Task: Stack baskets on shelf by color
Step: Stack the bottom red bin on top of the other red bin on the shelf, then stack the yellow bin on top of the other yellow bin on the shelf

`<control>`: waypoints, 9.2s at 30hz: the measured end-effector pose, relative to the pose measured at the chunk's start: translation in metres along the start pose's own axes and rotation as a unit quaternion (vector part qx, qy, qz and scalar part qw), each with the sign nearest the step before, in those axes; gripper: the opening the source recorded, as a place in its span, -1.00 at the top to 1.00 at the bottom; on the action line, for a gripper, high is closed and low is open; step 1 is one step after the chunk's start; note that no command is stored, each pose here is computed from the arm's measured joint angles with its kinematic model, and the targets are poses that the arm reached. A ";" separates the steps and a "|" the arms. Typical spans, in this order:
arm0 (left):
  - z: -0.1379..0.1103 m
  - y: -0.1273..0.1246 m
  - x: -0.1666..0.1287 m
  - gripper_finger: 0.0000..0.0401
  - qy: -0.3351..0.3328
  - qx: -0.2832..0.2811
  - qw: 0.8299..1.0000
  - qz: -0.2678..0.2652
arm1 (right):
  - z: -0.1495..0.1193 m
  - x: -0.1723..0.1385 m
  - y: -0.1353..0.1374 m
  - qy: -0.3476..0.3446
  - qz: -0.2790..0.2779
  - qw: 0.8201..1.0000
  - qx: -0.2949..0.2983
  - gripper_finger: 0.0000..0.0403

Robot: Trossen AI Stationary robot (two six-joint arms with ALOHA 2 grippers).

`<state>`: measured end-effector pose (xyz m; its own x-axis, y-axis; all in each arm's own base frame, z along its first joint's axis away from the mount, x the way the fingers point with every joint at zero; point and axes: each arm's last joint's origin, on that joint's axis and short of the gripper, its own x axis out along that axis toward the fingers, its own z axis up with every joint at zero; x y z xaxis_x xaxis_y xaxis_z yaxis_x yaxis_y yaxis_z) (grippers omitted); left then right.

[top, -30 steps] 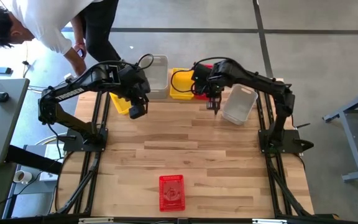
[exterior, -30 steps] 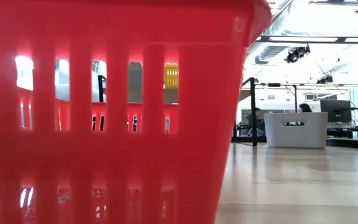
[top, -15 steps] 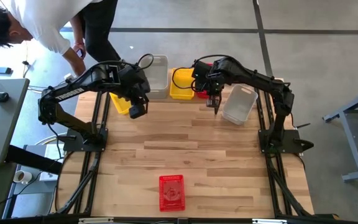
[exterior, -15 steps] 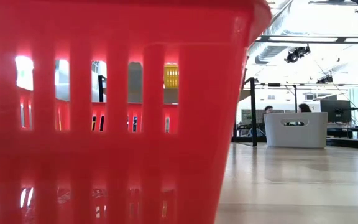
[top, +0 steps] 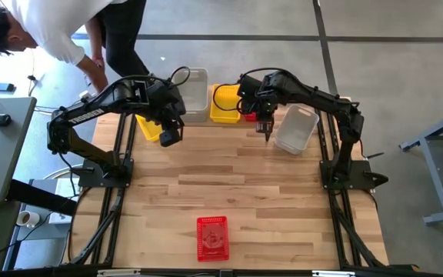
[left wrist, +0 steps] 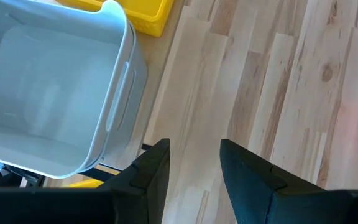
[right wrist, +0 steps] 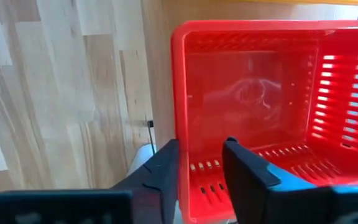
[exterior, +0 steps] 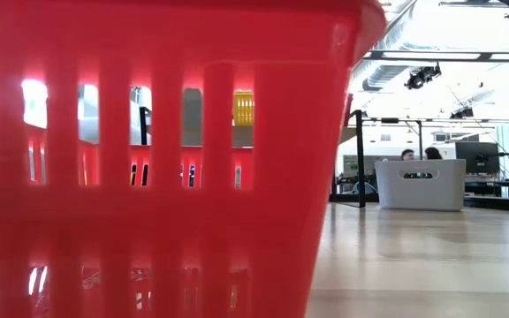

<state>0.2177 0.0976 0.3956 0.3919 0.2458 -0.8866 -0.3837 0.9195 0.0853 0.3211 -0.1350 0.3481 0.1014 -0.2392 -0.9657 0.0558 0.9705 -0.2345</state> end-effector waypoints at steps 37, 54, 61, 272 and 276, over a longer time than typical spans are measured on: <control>-0.101 -0.009 0.019 0.35 0.086 -0.179 0.980 0.007 | -0.003 -0.047 -0.008 -0.057 -0.030 0.996 0.055 0.36; -0.168 -0.021 0.106 0.35 0.081 -0.279 0.953 0.085 | -0.003 -0.047 -0.008 -0.058 -0.030 0.996 0.059 0.36; -0.172 -0.019 0.122 0.35 0.041 -0.291 0.946 0.136 | -0.002 -0.047 -0.009 -0.062 -0.031 0.996 0.060 0.36; -0.078 -0.176 0.035 0.80 0.046 0.259 0.949 0.173 | 0.129 0.000 0.123 -0.227 0.200 0.803 0.513 0.94; -0.078 -0.177 0.035 0.66 0.057 0.265 0.950 0.153 | 0.128 0.000 0.121 -0.233 0.185 0.805 0.513 0.99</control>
<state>0.2339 -0.0806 0.3139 0.2248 0.5194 -0.8245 0.0227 0.8431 0.5373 0.4555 -0.0211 0.3335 0.6481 -0.1574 -0.7451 0.7033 0.4989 0.5064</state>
